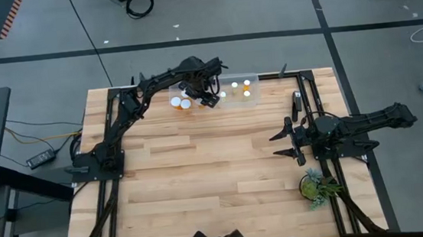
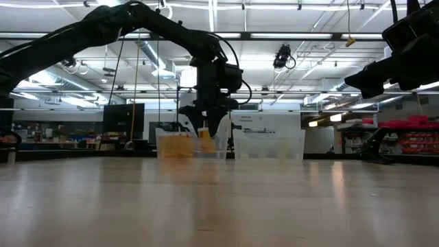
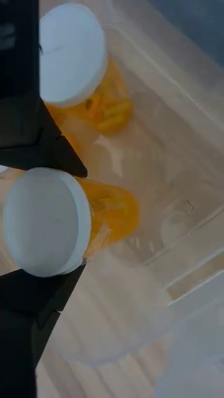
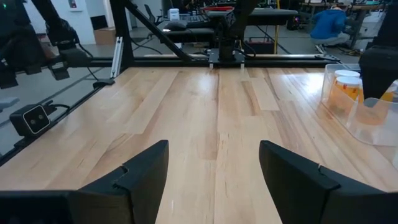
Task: Pick and place medicine bottles into bin by pill shape (circle, oval)
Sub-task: Adjust the large orange pill bottle on the transparent bin
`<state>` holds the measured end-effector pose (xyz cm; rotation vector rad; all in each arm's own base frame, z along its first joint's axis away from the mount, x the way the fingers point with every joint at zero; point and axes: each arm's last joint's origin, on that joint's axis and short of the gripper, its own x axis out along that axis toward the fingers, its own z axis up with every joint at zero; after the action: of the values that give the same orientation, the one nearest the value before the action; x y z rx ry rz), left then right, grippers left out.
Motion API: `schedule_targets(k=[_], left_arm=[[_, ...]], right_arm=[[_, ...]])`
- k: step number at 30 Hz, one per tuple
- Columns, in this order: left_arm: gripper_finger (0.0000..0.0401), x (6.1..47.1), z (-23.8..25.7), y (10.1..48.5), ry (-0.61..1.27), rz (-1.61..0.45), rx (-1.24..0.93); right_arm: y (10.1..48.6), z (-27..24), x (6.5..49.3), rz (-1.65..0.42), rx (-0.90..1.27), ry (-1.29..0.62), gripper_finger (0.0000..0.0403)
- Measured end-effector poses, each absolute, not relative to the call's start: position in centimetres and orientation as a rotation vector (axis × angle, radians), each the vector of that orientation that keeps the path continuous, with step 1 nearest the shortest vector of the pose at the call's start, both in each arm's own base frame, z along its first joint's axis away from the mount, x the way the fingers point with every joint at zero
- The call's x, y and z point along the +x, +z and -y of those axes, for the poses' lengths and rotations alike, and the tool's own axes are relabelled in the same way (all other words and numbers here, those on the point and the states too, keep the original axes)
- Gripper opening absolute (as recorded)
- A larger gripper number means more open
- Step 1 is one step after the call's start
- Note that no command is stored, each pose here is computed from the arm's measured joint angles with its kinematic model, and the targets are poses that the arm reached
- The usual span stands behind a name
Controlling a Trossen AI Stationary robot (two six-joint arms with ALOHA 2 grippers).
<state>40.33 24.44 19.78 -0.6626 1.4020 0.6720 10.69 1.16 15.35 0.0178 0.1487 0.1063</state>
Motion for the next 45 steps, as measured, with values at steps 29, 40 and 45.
schedule_targets(k=[29,40,45], left_arm=[[0.0218,40.4,-23.9,18.8,0.635,-1.494,-0.589],[0.0230,40.4,-24.1,17.9,0.628,-1.516,-0.587],[0.0231,40.4,-24.1,17.9,0.628,-1.512,-0.586]], right_arm=[[15.3,-1.2,10.7,-0.149,0.018,0.106,0.0257],[15.3,-1.2,10.7,-0.149,0.018,0.106,0.0257],[15.3,-1.2,10.7,-0.149,0.018,0.106,0.0257]])
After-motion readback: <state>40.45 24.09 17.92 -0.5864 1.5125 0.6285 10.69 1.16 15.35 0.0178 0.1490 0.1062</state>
